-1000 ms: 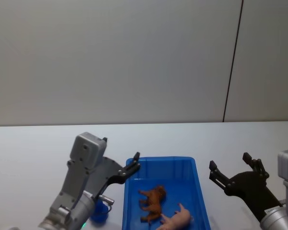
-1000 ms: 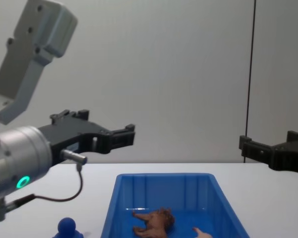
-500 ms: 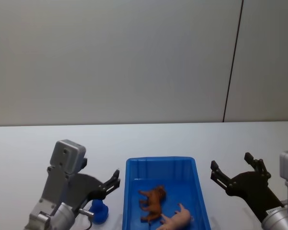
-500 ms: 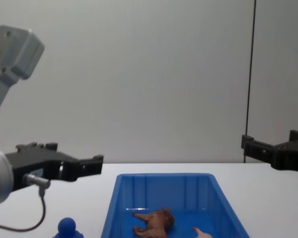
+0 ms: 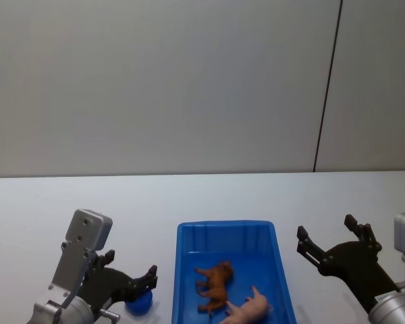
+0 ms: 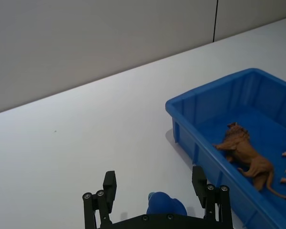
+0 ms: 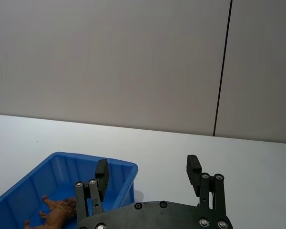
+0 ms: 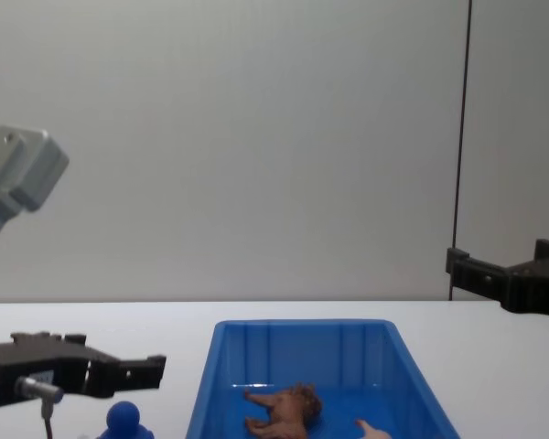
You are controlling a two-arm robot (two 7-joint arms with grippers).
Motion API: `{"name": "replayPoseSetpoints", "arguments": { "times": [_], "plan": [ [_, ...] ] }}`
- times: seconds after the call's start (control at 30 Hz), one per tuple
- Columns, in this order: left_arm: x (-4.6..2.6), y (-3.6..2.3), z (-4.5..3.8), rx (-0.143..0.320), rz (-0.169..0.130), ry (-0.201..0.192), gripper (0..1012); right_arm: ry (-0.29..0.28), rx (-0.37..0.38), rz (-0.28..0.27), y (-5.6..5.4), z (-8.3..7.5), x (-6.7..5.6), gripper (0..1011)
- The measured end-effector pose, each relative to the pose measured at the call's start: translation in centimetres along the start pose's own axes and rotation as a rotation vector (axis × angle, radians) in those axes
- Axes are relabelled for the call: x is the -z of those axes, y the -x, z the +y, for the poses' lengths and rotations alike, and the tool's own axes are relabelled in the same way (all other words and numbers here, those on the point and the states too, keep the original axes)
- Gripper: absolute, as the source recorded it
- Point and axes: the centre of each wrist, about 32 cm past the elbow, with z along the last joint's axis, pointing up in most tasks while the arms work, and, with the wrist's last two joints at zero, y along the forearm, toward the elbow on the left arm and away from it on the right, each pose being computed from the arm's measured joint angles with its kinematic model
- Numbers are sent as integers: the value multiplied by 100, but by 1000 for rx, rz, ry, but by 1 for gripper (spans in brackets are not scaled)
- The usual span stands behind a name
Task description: Pick up the two dolls from the table and place them into the box.
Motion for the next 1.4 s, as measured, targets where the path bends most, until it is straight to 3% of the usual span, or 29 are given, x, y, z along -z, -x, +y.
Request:
{"name": "replayPoseSetpoints", "arguments": {
  "times": [0.4,0.6,1.13,1.4],
  "plan": [
    [86,-137,-162,35,14,-89,972,0,0,0,0,-2,0,1001],
    [106,-170,-211,49,17,-114,838,0,0,0,0,-3,0,1001],
    [146,-195,-259,73,25,-147,318,0,0,0,1,-2,0,1001],
    [106,-183,-238,82,20,-119,263,0,0,0,1,-2,1,1001]
  ]
}}
